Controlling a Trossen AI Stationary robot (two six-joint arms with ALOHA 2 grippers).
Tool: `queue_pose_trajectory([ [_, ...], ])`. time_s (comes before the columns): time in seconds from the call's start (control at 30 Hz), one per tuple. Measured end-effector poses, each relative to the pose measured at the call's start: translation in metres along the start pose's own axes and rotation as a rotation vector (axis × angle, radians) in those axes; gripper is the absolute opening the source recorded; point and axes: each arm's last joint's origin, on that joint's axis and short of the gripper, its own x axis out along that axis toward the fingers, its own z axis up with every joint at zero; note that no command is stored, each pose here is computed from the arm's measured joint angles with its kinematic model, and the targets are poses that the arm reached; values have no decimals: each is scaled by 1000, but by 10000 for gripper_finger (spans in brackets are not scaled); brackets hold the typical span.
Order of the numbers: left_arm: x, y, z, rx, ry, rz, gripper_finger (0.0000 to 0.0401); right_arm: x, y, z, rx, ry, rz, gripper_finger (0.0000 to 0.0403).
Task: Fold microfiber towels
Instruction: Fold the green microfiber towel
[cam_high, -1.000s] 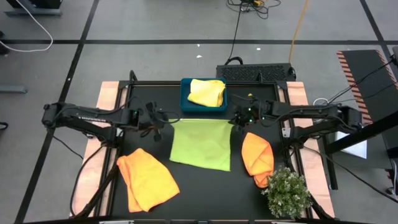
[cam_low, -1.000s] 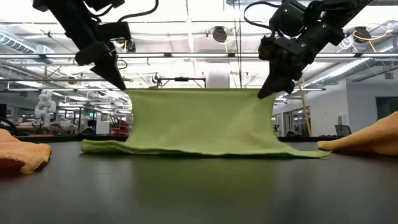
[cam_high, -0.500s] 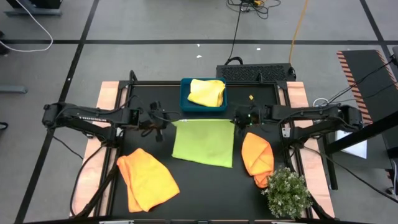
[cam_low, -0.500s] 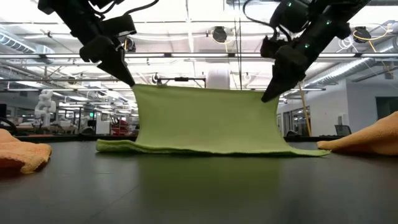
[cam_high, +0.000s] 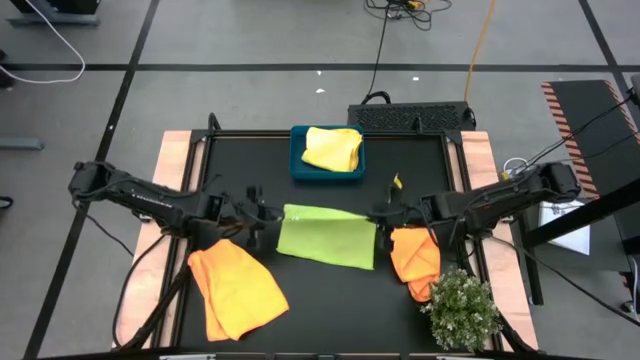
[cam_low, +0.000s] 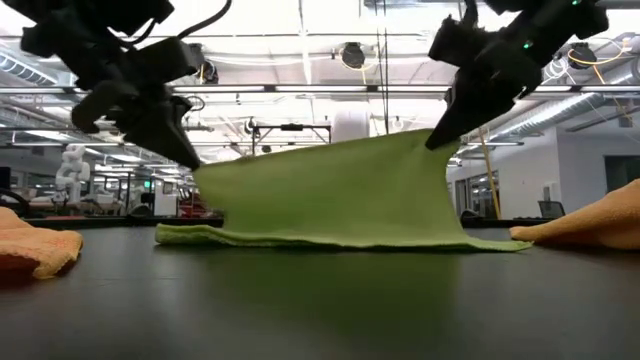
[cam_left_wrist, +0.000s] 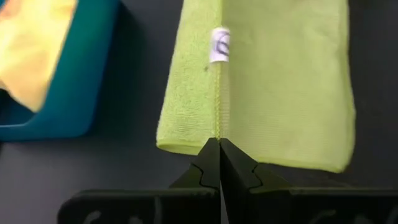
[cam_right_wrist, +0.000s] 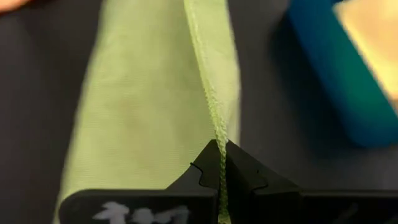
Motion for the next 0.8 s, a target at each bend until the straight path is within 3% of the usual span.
queue_pose_trajectory([
  [0.27, -4, -17, 0, 16, -28, -61, 0, 23, 36, -13, 7, 76, 205, 0],
  [0.5, -7, -32, 4, 25, -74, -174, 0, 39, 51, -29, 25, 177, 206, 0],
  [0.8, 6, -49, 0, 53, -29, -208, 2, 39, 56, -29, 26, 164, 243, 0],
])
